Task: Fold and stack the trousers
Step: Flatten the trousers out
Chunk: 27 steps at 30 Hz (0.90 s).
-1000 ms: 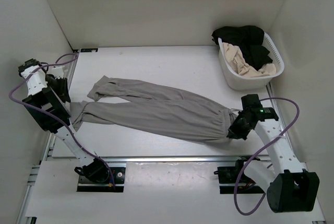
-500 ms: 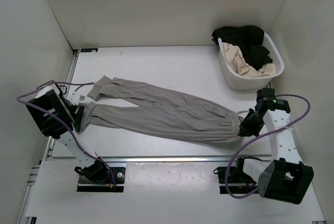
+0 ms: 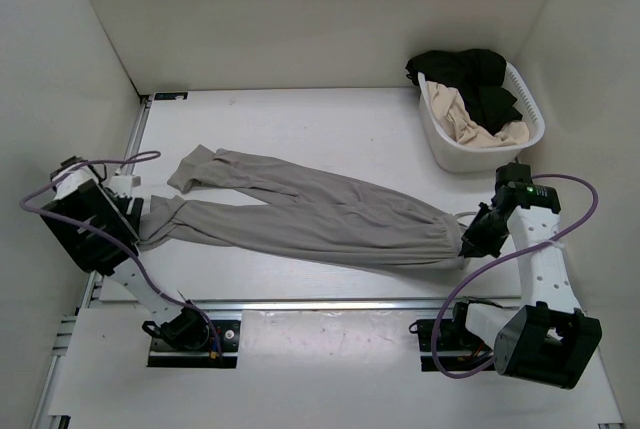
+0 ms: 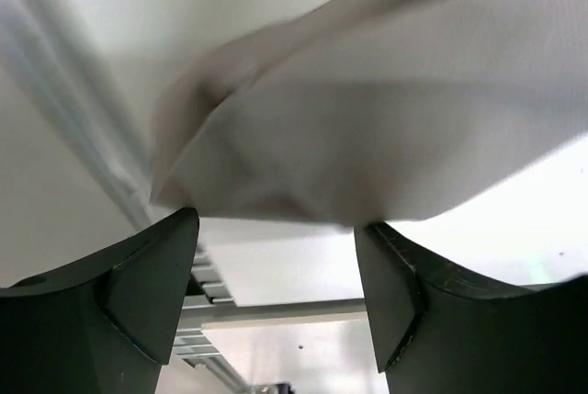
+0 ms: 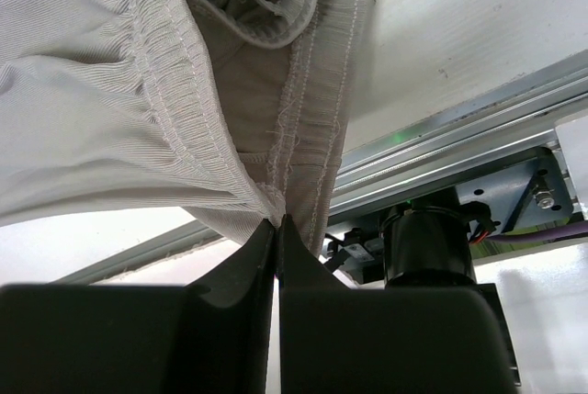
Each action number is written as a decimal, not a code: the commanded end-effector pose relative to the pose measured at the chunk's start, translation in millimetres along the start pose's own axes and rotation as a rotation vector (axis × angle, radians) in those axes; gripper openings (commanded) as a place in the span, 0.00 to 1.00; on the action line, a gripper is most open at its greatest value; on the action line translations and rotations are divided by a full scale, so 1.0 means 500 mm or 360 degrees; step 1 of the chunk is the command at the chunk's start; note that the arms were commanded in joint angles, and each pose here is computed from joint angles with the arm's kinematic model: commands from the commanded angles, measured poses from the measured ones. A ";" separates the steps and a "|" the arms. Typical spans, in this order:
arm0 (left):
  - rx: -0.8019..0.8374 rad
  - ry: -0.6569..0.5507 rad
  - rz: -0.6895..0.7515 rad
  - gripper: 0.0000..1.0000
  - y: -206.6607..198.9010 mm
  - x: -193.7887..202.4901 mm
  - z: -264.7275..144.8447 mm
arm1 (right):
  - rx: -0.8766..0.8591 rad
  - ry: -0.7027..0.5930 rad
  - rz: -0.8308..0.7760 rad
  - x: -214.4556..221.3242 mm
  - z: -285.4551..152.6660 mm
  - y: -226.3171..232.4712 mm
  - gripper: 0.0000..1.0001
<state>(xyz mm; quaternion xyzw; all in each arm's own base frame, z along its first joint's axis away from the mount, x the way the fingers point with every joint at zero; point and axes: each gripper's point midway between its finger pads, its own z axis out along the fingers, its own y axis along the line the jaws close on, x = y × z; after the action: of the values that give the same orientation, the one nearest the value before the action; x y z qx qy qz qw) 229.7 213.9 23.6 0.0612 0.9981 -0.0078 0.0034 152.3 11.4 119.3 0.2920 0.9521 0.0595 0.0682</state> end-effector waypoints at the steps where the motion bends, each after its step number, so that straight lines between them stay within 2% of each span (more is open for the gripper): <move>1: -0.0101 -0.0280 -0.0127 0.80 0.045 -0.015 -0.087 | 0.0018 -0.0032 -0.0029 -0.008 -0.014 -0.009 0.00; 6: 0.0005 -0.0182 -0.0158 0.80 0.026 0.001 -0.034 | 0.0018 -0.0002 -0.0041 -0.004 -0.008 -0.012 0.00; 9: 0.0040 -0.0193 -0.0221 0.80 0.026 -0.020 -0.023 | 0.0039 0.0004 -0.0040 -0.007 -0.006 -0.018 0.00; 15: 0.0068 -0.0300 -0.0186 0.81 0.020 -0.035 -0.068 | 0.0077 -0.0012 -0.0021 -0.010 -0.014 -0.036 0.00; 17: 0.0132 -0.0328 -0.0104 0.79 -0.004 -0.031 -0.081 | 0.0094 -0.0036 -0.0003 -0.018 -0.018 -0.041 0.00; 18: 0.0244 -0.0291 -0.0074 0.76 -0.036 -0.016 -0.084 | 0.0089 -0.0050 -0.0004 -0.022 -0.022 -0.039 0.00; 19: 0.0365 -0.0373 0.0042 0.76 -0.068 -0.025 -0.097 | 0.0091 -0.0053 0.0017 -0.024 -0.022 -0.043 0.00; 21: 0.0519 -0.0463 0.0122 0.76 -0.110 -0.023 -0.128 | 0.0070 -0.0067 0.0033 -0.030 -0.028 -0.040 0.00; 22: 0.0541 -0.0532 0.0125 0.81 -0.119 -0.035 -0.140 | 0.0063 -0.0088 0.0031 -0.036 -0.034 -0.037 0.00; 25: 0.0568 -0.0622 0.0145 0.81 -0.123 -0.045 -0.151 | 0.0080 -0.0090 0.0027 -0.046 -0.041 -0.040 0.00; 27: 0.0557 -0.0666 0.0070 0.82 -0.105 -0.055 -0.164 | 0.0116 -0.0119 0.0040 -0.054 -0.051 -0.048 0.00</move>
<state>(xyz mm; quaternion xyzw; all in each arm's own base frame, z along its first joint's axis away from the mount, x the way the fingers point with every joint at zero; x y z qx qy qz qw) 231.2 160.8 76.2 0.0736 0.9739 -0.1770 0.1214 155.5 -14.6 130.3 0.3134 0.9455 0.0364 0.0803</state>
